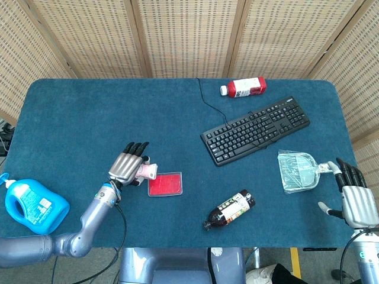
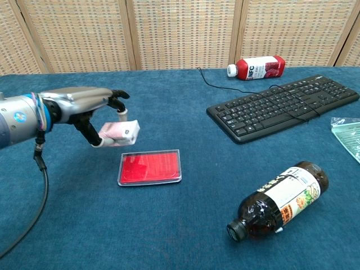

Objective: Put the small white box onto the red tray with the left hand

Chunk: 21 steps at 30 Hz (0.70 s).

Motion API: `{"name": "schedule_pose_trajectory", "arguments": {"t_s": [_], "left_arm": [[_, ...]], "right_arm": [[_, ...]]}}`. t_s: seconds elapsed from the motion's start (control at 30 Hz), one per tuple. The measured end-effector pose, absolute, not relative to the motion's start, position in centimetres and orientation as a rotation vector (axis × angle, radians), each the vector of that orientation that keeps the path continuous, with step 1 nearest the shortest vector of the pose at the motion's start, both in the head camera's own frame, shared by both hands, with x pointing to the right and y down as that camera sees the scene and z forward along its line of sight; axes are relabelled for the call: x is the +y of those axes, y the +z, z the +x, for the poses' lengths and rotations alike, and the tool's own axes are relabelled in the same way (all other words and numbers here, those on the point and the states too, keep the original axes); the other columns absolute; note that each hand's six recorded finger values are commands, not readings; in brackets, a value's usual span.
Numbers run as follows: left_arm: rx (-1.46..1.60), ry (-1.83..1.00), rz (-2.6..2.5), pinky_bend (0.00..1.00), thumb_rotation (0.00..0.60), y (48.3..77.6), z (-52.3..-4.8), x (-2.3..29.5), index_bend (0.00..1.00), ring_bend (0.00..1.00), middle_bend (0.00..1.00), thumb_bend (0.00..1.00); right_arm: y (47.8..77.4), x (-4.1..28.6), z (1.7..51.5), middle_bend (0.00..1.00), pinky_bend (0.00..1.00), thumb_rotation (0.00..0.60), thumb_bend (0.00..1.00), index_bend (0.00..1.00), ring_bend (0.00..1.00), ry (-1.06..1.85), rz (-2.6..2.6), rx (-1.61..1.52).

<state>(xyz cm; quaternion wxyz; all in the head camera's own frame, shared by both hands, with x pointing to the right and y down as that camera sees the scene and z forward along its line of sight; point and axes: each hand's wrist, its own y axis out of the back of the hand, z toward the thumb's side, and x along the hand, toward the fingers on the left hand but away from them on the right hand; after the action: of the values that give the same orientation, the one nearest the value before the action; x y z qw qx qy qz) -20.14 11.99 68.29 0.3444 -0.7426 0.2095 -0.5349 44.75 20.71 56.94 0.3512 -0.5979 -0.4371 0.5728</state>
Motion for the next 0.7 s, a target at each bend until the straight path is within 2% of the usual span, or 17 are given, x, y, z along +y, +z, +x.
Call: {"name": "schedule_pose_trajectory", "arguments": {"t_s": [0.4,0.7], "left_arm": [[0.472,-1.512,-1.916,0.00,0.600,68.9,-16.0,14.8,0.67,0.00,0.00,0.43],[0.478,-1.535,-1.924,0.00,0.600,69.8,-13.7,15.3,0.65,0.00,0.00,0.43]], "right_arm": [[56.3,20.6,44.9,0.00,0.06,0.600,0.00,0.08,0.00,1.456,-1.570,-1.158],[56.1,20.6,45.1,0.00,0.06,0.600,0.00,0.08,0.00,1.451,-1.583,-1.164]]}}
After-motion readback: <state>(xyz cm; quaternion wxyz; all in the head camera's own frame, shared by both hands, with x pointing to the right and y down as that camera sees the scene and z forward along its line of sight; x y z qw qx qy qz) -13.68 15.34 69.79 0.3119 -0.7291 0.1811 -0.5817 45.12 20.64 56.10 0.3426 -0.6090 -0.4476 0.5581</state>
